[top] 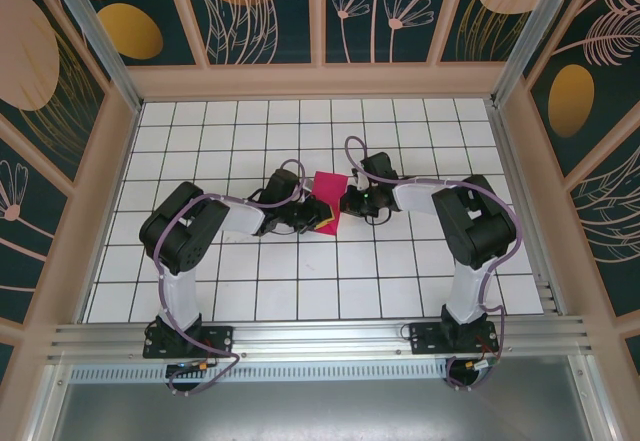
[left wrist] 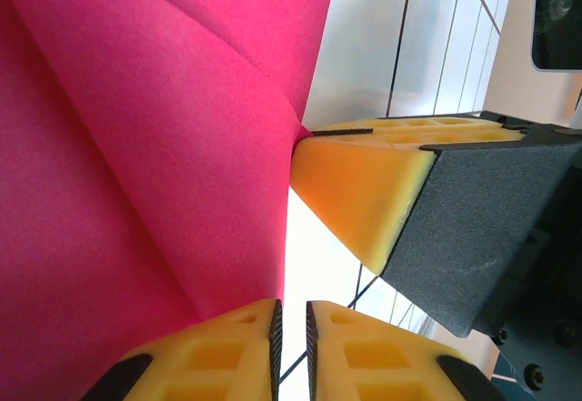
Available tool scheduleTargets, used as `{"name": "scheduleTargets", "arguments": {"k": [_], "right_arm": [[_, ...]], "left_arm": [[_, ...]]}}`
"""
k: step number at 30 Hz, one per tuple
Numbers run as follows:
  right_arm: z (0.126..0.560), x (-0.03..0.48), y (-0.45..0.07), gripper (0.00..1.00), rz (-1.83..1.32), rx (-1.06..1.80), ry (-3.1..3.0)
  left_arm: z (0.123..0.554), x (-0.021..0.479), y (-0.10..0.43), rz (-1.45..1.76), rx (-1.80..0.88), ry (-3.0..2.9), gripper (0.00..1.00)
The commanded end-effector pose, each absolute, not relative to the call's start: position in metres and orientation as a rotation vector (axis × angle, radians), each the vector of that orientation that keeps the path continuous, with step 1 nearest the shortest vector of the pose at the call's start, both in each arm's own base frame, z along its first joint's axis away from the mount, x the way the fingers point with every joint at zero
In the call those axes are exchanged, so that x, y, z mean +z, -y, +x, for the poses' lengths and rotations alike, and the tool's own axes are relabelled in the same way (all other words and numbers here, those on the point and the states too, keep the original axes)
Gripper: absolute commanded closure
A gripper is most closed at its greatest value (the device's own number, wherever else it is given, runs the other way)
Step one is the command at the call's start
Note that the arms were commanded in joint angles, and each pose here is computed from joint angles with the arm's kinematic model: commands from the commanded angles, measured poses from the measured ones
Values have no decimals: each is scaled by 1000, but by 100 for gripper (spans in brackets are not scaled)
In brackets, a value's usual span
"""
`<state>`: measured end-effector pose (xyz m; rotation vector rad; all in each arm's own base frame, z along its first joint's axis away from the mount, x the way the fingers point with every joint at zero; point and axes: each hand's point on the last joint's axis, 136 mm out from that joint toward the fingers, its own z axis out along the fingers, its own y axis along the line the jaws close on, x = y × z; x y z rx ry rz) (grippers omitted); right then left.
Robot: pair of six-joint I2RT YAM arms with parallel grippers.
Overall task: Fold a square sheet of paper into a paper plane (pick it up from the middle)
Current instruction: Fold the triangle a second time at the center of the table.
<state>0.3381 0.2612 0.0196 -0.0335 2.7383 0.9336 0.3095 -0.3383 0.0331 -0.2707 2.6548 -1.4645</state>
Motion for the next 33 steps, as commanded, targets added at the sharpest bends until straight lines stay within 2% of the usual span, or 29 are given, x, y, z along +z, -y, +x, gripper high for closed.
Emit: {"name": "scheduleTargets", "arguments": {"k": [1, 33], "right_arm": [[342, 10, -254, 99, -28, 868, -2769], [345, 6, -254, 100, -18, 852, -2781]], "left_arm": [[308, 29, 343, -241, -1457, -2677, 81], [298, 4, 333, -340, -1345, -2783, 81]]}}
